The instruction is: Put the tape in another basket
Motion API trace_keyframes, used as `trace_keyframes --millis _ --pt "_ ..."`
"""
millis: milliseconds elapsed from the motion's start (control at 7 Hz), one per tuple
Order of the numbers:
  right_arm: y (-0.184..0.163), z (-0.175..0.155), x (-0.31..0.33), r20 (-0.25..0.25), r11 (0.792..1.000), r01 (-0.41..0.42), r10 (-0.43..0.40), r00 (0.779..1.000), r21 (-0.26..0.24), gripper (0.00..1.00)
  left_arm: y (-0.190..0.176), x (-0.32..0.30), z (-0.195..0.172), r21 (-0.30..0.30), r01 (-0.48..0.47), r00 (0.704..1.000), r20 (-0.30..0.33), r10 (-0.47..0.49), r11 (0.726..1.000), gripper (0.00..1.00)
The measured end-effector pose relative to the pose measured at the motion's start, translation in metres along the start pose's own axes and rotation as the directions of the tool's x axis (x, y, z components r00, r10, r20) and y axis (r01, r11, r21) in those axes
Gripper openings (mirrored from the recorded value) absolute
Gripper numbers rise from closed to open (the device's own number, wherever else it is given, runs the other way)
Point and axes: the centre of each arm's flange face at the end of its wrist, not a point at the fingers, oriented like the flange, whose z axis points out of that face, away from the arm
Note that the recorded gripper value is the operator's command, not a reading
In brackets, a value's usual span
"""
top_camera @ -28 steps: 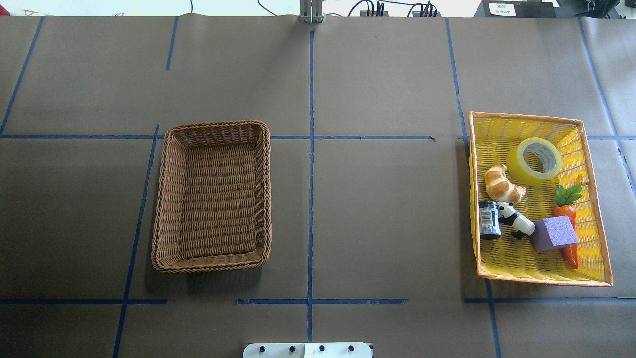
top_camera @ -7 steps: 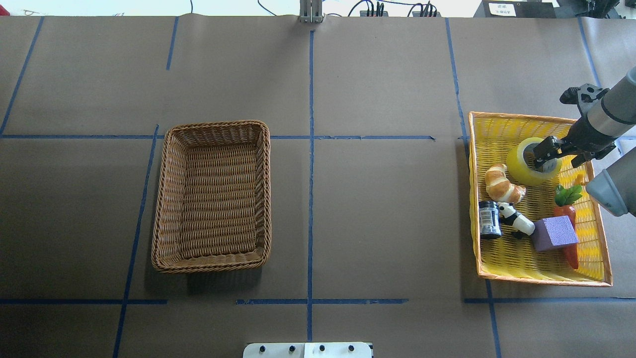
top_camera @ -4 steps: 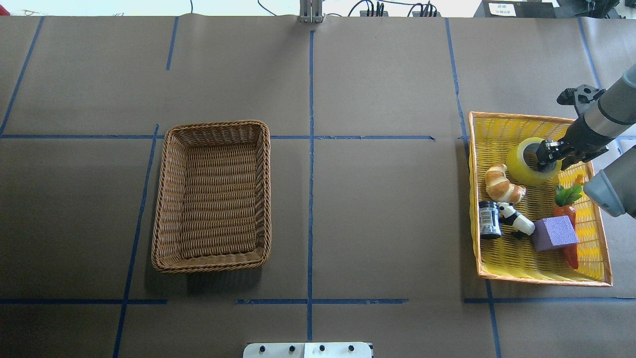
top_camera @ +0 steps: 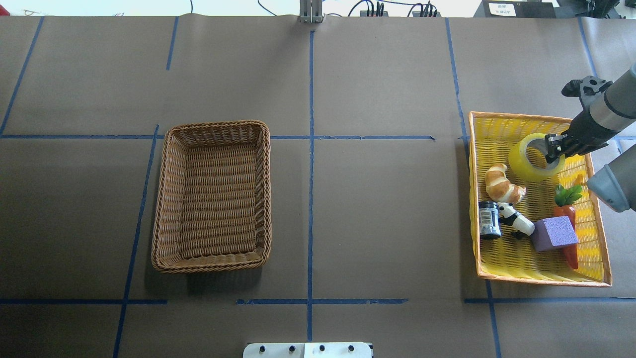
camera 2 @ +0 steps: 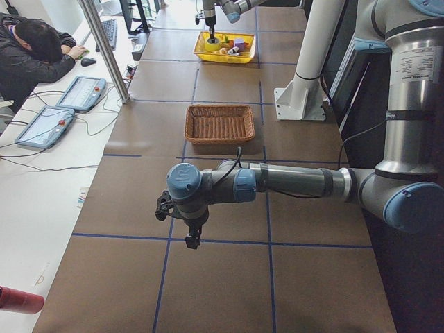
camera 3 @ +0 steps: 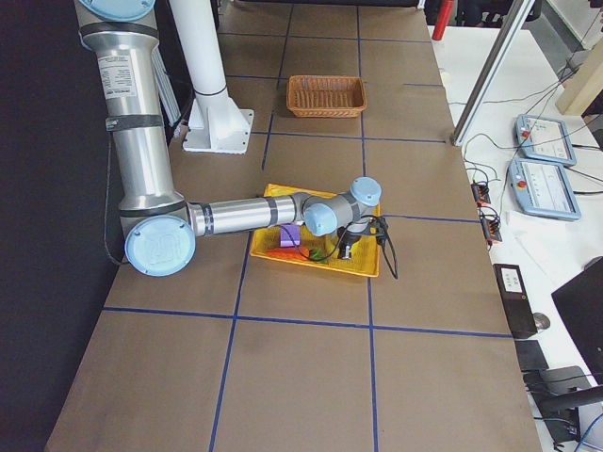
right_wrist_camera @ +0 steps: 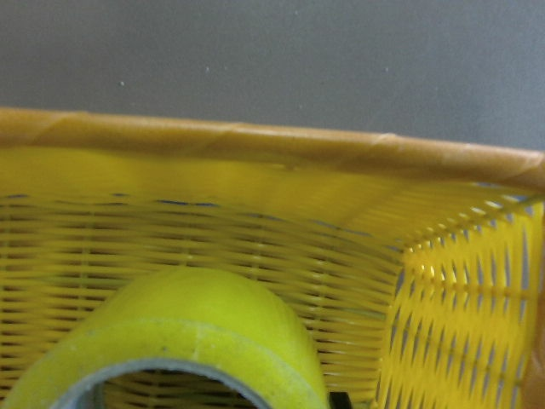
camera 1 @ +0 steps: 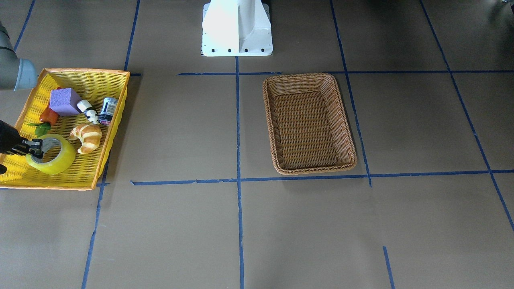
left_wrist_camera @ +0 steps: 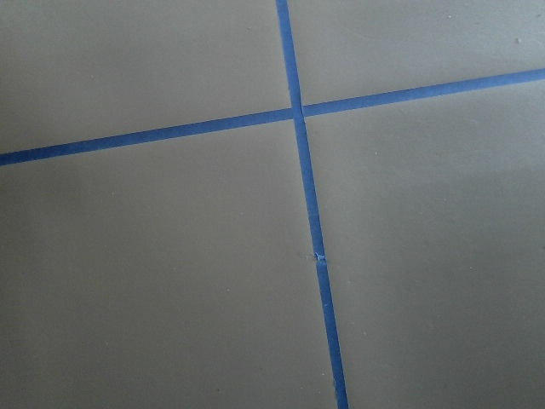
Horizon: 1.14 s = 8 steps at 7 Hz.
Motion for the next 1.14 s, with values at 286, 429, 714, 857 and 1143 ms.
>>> trace_keyframes --millis 286,429,714,857,1143 --pt "-0.004 -0.059 -0.016 0.050 0.996 -0.029 0.025 0.998 0.090 0.00 0.001 0.010 -0.009 0.017 -0.018 1.000 0.005 0.018 1.000 1.00" --pt "-0.007 -0.088 -0.044 0.098 0.990 -0.066 0.054 0.994 0.128 0.00 -0.001 0.017 -0.016 0.031 -0.034 0.999 0.008 0.034 0.999 1.00" --pt "-0.013 -0.126 -0.140 0.204 0.974 -0.172 0.139 0.969 0.149 0.00 -0.008 0.036 -0.033 0.066 -0.076 0.997 0.019 0.075 0.995 1.00" --pt "-0.003 -0.132 -0.191 0.246 0.966 -0.213 0.173 0.954 0.145 0.00 -0.012 0.050 -0.044 0.088 -0.082 0.997 0.018 0.081 0.993 1.00" --pt "0.035 -0.154 -0.272 0.351 0.949 -0.299 0.249 0.903 0.096 0.00 -0.024 0.101 -0.054 0.141 -0.042 0.996 -0.070 0.052 0.989 1.00"
